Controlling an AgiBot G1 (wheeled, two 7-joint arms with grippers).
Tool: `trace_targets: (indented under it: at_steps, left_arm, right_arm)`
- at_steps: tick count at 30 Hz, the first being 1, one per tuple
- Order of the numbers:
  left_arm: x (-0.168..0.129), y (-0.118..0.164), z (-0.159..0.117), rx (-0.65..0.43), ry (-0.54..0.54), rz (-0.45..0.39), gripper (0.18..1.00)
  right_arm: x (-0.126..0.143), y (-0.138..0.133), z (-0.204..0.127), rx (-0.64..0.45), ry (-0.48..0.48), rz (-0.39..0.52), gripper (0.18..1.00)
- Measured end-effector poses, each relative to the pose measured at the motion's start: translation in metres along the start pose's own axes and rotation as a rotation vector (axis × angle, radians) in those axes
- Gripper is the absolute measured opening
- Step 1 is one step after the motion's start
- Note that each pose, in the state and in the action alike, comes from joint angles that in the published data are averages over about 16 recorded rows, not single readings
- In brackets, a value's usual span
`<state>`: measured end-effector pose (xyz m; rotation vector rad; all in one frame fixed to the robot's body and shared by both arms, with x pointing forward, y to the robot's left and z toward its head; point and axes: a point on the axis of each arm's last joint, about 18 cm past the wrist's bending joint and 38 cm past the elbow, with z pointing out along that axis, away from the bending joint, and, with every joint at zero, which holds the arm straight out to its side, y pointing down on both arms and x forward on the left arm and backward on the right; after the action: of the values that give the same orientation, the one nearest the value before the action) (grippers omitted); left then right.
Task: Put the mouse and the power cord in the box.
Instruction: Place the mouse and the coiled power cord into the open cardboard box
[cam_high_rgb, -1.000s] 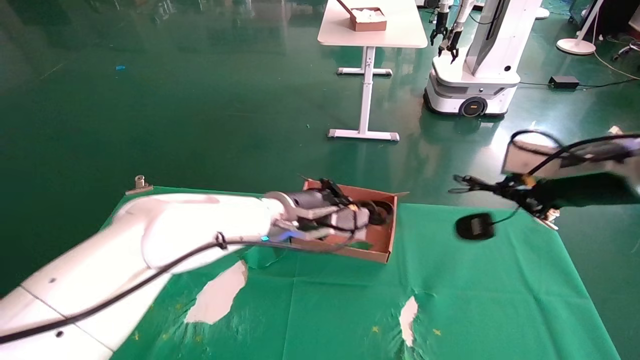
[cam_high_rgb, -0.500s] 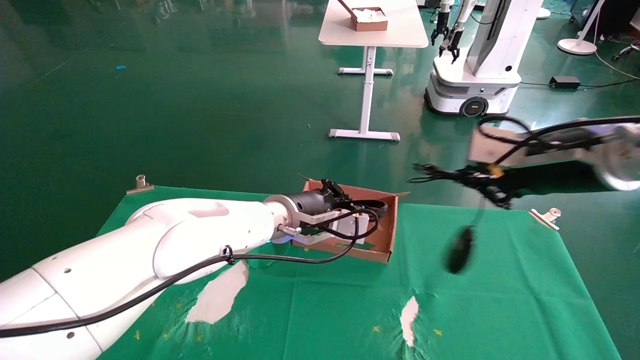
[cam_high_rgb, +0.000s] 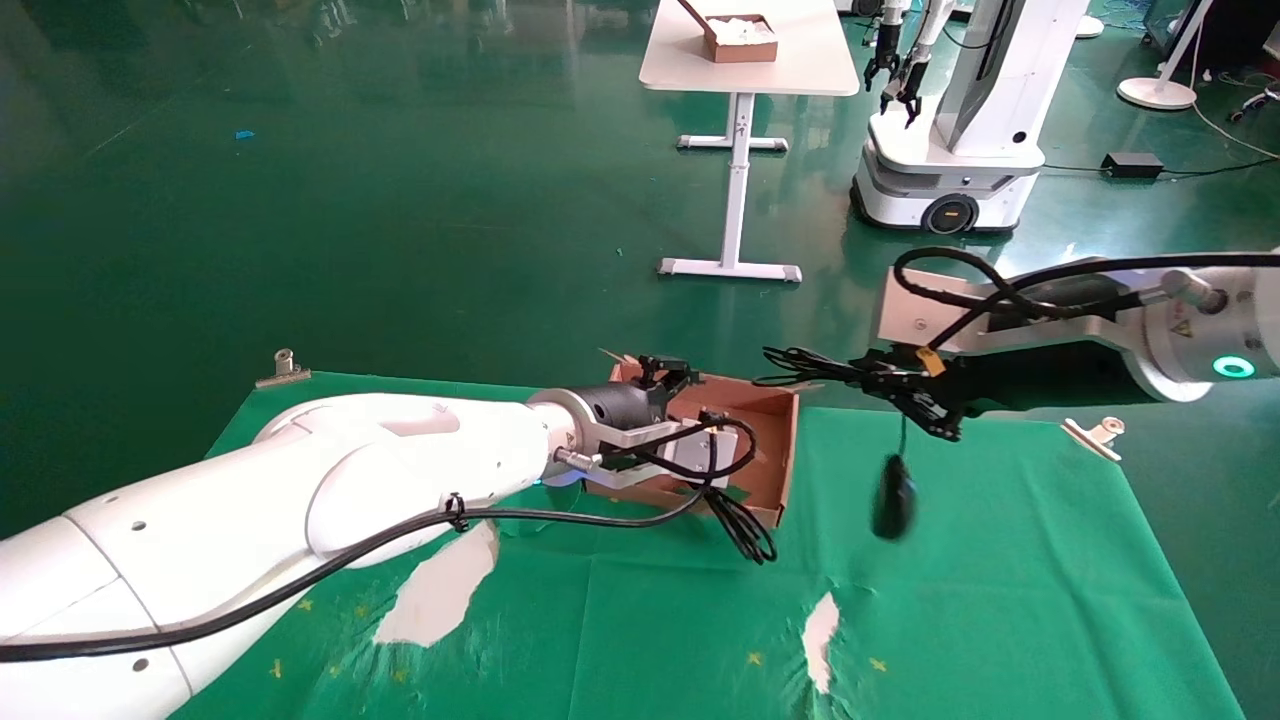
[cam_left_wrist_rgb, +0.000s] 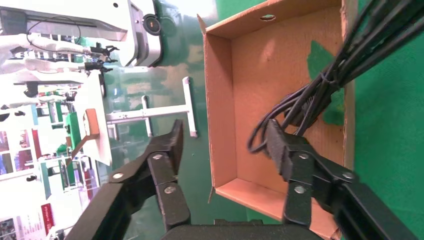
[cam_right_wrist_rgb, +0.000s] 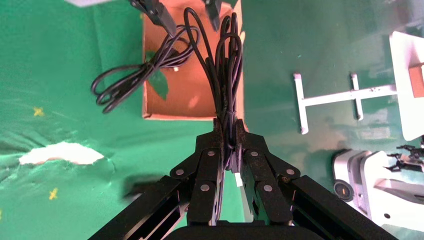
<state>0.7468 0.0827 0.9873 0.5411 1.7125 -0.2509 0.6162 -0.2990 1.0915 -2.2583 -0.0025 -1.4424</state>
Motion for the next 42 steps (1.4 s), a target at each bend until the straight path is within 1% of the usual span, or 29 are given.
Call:
trace_targets:
  at_steps: [3, 5, 8, 11, 17, 20, 22, 27, 32, 36, 42]
  left_arm:
    - [-0.002, 0.006, -0.001, -0.013, -0.005, -0.012, 0.604]
    - [-0.005, 0.014, -0.002, -0.033, -0.011, -0.026, 0.654]
    - [-0.010, 0.035, -0.005, -0.082, -0.021, -0.056, 0.713]
    - [-0.014, 0.063, -0.011, -0.148, -0.026, -0.090, 0.783]
    - [-0.016, 0.123, -0.033, -0.291, -0.021, -0.152, 0.887]
    - [-0.014, 0.145, -0.044, -0.344, -0.011, -0.171, 0.919]
    - [-0.012, 0.155, -0.049, -0.368, -0.002, -0.177, 0.942]
    - [-0.008, 0.165, -0.057, -0.392, 0.016, -0.178, 0.977]
    - [-0.008, 0.165, -0.059, -0.394, 0.017, -0.177, 0.995]
    - [-0.008, 0.165, -0.059, -0.395, 0.017, -0.177, 1.000]
    - [-0.008, 0.165, -0.059, -0.395, 0.018, -0.176, 1.001]
  right_arm:
    - [0.001, -0.004, 0.000, 0.007, 0.002, -0.008, 0.219]
    - [0.003, -0.007, 0.002, 0.013, 0.005, -0.017, 0.219]
    - [0.007, -0.013, 0.008, 0.025, 0.012, -0.035, 0.219]
    - [0.013, -0.020, 0.019, 0.040, 0.022, -0.053, 0.219]
    - [0.025, -0.037, 0.055, 0.064, 0.047, -0.097, 0.219]
    - [0.029, -0.044, 0.079, 0.063, 0.055, -0.117, 0.219]
    - [0.030, -0.048, 0.095, 0.057, 0.056, -0.130, 0.219]
    - [0.025, -0.055, 0.131, 0.035, 0.047, -0.165, 0.219]
    - [0.017, -0.057, 0.153, 0.011, 0.032, -0.187, 0.219]
    - [0.013, -0.057, 0.161, 0.002, 0.028, -0.196, 0.223]
    - [0.013, -0.057, 0.162, 0.002, 0.028, -0.196, 0.242]
